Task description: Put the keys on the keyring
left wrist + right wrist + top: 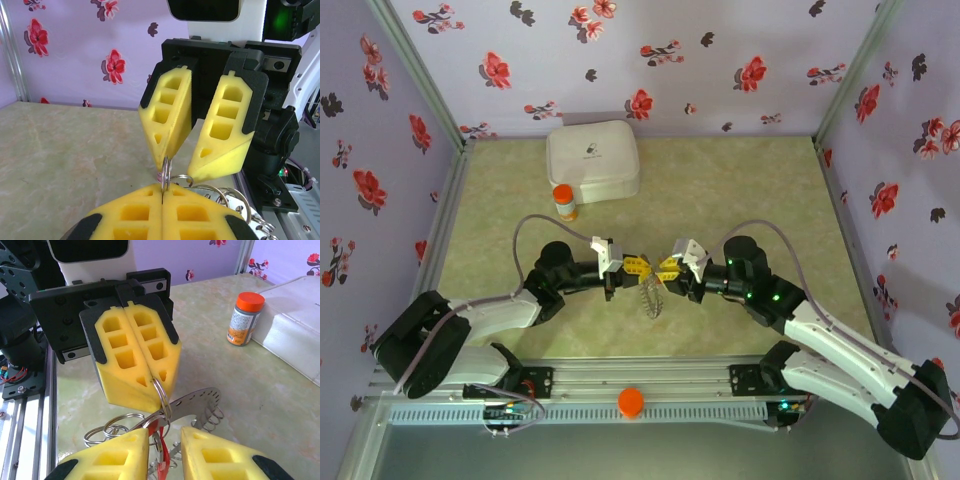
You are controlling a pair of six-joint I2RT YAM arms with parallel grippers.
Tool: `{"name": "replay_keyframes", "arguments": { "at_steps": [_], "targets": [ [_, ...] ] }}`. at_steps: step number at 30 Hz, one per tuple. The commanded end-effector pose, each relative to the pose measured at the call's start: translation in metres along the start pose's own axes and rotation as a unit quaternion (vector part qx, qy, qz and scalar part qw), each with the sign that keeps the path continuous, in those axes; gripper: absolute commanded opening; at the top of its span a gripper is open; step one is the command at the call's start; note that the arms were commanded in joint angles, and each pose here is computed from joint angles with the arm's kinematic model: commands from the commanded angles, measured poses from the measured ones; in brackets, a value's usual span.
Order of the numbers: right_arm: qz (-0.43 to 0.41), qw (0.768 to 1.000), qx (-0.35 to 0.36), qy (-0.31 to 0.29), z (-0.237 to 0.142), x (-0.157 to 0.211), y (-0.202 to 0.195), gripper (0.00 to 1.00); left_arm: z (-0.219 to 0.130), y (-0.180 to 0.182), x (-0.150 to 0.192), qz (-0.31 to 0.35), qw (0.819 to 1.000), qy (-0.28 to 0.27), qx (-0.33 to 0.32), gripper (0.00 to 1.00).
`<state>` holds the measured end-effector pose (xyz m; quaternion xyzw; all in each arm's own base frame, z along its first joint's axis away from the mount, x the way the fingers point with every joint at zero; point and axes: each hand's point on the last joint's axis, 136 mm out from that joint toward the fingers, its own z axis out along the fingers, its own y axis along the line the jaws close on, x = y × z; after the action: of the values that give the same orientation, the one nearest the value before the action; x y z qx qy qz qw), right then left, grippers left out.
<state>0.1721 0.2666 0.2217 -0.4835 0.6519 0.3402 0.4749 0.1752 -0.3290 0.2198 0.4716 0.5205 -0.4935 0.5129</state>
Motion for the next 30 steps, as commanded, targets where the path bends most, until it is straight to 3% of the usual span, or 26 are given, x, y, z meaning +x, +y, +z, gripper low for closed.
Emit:
{"name": "replay_keyframes", "arguments": {
  "at_steps": [1, 5, 15, 20, 26, 28, 30],
  "targets": [
    [-0.03, 0.999, 0.029, -0.027, -0.008, -0.025, -0.009, 0.25, -0.001, 0.0, -0.007, 0.014, 1.0, -0.015, 0.005, 0.0],
    [-0.036, 0.998, 0.052, -0.028, -0.007, -0.025, -0.017, 0.26, -0.001, 0.001, -0.006, 0.014, 1.0, -0.009, 0.006, 0.0],
    [-0.02, 0.999, -0.036, -0.012, 0.008, -0.02, 0.005, 0.25, 0.001, -0.002, -0.006, 0.011, 1.0, -0.006, 0.02, 0.0],
    [-0.018, 0.998, -0.055, -0.004, 0.01, -0.018, 0.009, 0.16, 0.001, -0.004, -0.008, 0.005, 1.0, -0.005, 0.026, 0.0],
    [-0.022, 0.996, -0.085, 0.022, 0.011, -0.011, 0.017, 0.0, 0.001, -0.001, -0.007, 0.004, 1.0, -0.005, 0.019, 0.0],
    [-0.029, 0.996, -0.082, 0.033, 0.012, -0.01, 0.015, 0.0, 0.001, 0.001, -0.003, 0.005, 1.0, 0.006, 0.01, 0.26],
    [-0.037, 0.996, -0.067, 0.052, 0.013, -0.008, 0.008, 0.0, -0.001, 0.002, 0.004, 0.017, 0.999, 0.028, 0.0, 0.38]
  ]
}}
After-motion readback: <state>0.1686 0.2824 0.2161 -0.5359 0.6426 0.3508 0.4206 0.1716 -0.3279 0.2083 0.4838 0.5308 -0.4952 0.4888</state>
